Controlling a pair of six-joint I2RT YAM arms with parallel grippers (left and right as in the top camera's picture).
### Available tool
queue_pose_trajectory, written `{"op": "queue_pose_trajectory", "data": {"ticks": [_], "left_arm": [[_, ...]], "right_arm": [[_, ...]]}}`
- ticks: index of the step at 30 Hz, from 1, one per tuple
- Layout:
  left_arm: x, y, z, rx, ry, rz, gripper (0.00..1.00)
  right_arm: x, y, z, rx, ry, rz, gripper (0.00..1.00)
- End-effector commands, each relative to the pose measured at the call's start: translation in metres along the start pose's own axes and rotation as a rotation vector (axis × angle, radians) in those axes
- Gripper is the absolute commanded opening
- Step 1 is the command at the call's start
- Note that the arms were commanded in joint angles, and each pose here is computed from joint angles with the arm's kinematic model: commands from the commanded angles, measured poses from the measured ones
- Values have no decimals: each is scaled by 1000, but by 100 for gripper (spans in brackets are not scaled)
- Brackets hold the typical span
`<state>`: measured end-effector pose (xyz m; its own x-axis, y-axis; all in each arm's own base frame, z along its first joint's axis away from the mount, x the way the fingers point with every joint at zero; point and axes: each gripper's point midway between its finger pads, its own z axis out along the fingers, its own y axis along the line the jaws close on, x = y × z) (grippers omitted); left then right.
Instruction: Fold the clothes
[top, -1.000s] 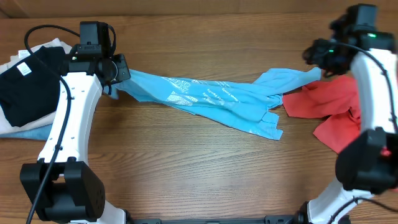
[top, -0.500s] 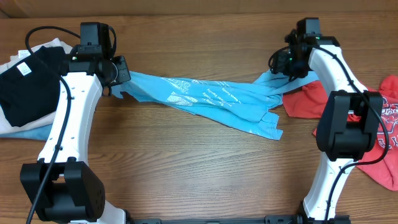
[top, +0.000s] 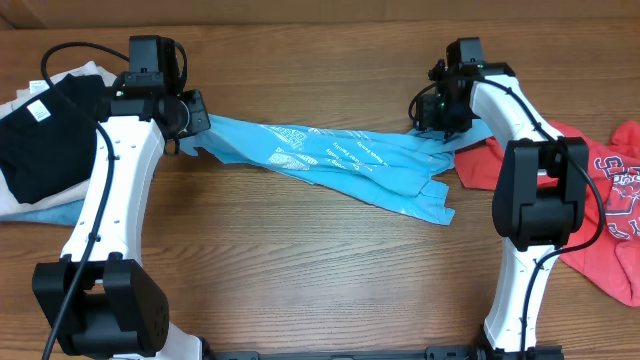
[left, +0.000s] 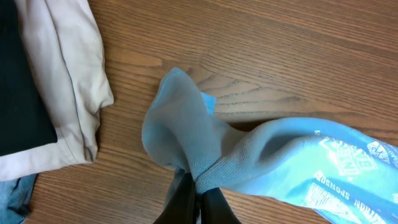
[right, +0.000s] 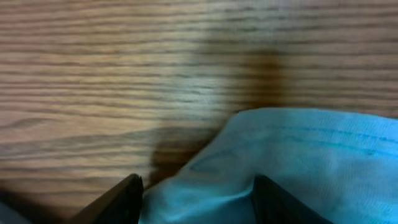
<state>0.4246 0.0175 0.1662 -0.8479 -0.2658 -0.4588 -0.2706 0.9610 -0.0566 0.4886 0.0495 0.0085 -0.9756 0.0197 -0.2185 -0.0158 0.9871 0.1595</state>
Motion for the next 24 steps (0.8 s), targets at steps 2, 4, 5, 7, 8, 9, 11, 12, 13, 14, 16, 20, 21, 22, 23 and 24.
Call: {"op": "queue_pose_trajectory", "data": {"ticks": [2,4,5,7,8,9,11,12,13,14,16,20,21,22,23,24], "left_arm": [[-3,-6,-4,19,-12,16,4],[-3,-6,-4,19,-12,16,4],[-3,-6,-4,19,-12,16,4],[-4,-5,-5,15,-16,17,4],[-6,-4,-6,12,-21,16,4],[-10,-2,-8,5,-32,11,4],[-22,2,-18,2,-69,-2,4],[-30,5,-25,4,-94,-7,4],[-39,8,-35,6,-125,-15,4],[-47,11,-45,7,-151,-24,4],[-63,16,-67,11,-205,-33,4],[-83,27,-115,13,-298,-53,4],[-86,29,-127,12,-318,-51,4],[-88,31,-138,12,-339,-50,4],[-89,34,-149,12,-358,-55,4],[-91,37,-159,11,-379,-61,4]], "right_arm": [[7,-6,14,11,32,10,28],[6,-5,13,11,30,12,4],[4,-5,11,10,26,21,4],[-1,-3,2,10,16,39,4],[-6,-2,-7,9,4,43,4],[-12,-2,-19,9,-12,46,4],[-29,-4,-50,16,-63,53,4],[-39,-7,-69,31,-98,70,4],[-50,-10,-94,47,-143,85,4],[-59,-11,-117,55,-182,95,4],[-72,-10,-163,62,-260,101,4],[-78,-5,-247,72,-378,99,4],[-75,-5,-263,81,-395,102,4],[-71,-5,-279,94,-409,111,4],[-66,-6,-291,106,-419,116,4],[-61,-7,-302,121,-428,132,4]]}}
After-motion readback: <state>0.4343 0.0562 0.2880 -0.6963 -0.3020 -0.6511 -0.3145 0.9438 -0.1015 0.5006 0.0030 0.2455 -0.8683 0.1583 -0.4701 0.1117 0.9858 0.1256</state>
